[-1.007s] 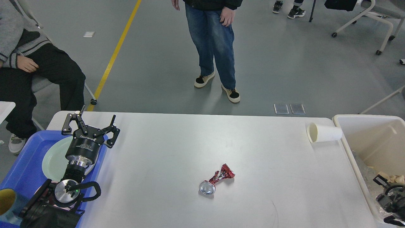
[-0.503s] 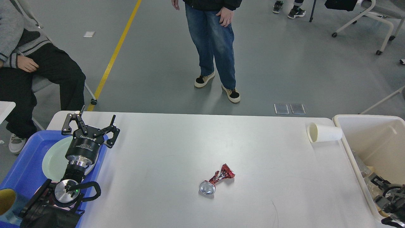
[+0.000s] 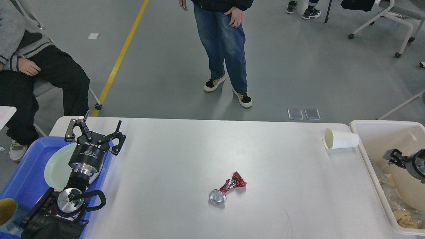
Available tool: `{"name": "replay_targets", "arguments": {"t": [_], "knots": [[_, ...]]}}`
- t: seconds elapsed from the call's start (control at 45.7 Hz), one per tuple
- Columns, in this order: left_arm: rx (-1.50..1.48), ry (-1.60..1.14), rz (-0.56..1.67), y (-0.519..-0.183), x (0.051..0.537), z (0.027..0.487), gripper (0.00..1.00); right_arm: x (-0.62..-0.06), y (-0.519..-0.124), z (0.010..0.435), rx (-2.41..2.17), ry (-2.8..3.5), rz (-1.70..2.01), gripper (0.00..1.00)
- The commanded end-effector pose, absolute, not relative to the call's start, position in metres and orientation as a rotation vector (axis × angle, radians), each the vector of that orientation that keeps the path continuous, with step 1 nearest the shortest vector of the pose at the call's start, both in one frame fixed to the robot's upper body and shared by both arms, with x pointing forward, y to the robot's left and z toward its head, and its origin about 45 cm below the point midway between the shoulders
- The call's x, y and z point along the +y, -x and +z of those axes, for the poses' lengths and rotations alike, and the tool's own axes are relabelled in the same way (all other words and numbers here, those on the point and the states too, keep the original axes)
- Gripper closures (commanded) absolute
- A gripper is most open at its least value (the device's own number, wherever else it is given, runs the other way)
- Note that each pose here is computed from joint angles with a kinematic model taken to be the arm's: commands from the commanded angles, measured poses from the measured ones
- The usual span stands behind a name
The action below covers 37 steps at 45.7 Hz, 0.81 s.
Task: Tidy desktop
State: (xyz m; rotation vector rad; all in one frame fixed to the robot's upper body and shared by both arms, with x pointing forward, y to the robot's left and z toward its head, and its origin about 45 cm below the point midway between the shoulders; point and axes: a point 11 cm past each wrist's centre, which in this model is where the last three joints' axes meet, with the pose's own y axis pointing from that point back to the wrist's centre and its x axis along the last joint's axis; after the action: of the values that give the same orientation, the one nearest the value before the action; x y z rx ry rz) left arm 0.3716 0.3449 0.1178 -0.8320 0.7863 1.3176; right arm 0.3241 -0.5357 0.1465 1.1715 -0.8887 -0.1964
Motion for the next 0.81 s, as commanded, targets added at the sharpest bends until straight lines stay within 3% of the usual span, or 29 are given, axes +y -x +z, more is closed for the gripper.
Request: {"name": "replay_targets", "arguments": {"t": [0.0, 0.263, 0.613, 0.788], "knots": [[0.786, 0.832, 1.318, -0.372, 0.345, 0.118, 0.04, -0.515, -0.341, 0.19, -0.803, -1.22, -0.197, 0.0], [0.786, 0.832, 1.318, -0.372, 0.345, 0.118, 0.04, -0.448, -0.367, 0.27, -0.568, -1.388, -0.25, 0.0], [0.785, 0.833, 1.316, -0.372, 0.345, 0.118, 0.04, -0.339, -0.363, 0.385, -0.268, -1.502, -0.171, 0.0], [0.787, 0.831, 1.317, -0.372, 0.345, 0.118, 0.04, -0.288, -0.37, 0.415, -0.219, -1.479, -0.027, 0.0]]}}
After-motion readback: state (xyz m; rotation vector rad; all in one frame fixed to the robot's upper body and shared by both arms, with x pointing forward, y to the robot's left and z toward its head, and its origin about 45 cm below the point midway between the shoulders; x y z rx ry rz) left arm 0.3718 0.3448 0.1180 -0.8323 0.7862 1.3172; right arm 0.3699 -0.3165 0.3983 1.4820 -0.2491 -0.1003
